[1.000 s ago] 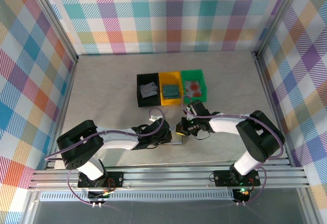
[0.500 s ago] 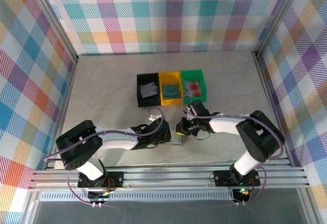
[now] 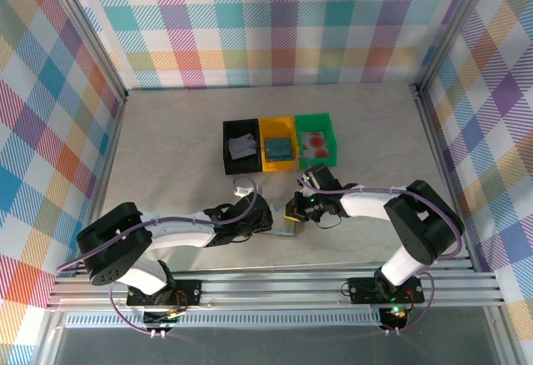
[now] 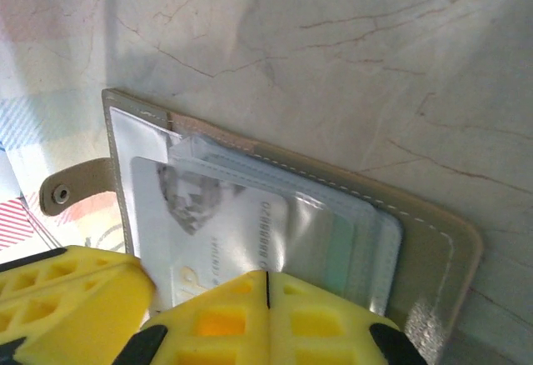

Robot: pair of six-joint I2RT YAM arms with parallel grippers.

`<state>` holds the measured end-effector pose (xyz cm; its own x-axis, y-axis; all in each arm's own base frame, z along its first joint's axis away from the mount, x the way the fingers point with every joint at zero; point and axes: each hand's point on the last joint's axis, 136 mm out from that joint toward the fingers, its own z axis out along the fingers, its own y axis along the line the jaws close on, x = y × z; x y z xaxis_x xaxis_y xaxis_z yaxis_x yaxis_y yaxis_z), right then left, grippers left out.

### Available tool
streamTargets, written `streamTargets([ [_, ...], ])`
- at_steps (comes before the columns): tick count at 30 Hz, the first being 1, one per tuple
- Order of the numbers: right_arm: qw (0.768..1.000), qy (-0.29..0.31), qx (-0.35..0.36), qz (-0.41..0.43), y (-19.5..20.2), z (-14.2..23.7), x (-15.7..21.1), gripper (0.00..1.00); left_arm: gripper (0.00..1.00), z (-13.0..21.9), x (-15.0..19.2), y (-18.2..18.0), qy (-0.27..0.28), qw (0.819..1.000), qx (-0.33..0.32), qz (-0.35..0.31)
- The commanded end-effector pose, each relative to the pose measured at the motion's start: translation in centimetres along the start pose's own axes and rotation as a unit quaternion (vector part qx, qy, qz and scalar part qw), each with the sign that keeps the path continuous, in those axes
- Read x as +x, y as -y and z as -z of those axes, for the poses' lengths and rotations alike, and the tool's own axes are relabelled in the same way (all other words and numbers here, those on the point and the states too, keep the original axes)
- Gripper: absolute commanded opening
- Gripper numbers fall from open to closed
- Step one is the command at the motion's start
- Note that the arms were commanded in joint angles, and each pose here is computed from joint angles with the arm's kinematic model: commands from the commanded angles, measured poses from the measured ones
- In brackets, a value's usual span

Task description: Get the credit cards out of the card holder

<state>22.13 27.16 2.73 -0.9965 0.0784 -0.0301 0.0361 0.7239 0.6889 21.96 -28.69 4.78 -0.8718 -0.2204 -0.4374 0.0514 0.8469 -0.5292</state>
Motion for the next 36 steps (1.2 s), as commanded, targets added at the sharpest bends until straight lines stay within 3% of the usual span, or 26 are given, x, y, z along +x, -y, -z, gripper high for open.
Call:
streamTargets([
  [1, 0.999, -0.013, 0.025, -0.018, 1.6, -0.3, 1.0, 0.0, 0.0, 0.6, -1.0, -0.8, 0.023, 1.0, -0.01, 0.0],
  [36, 0.999, -0.006, 0.007, 0.032, -0.3, 1.4, 0.9, 0.0, 0.0, 4.1, -1.7, -3.0, 0.032, 0.998, -0.025, -0.043],
])
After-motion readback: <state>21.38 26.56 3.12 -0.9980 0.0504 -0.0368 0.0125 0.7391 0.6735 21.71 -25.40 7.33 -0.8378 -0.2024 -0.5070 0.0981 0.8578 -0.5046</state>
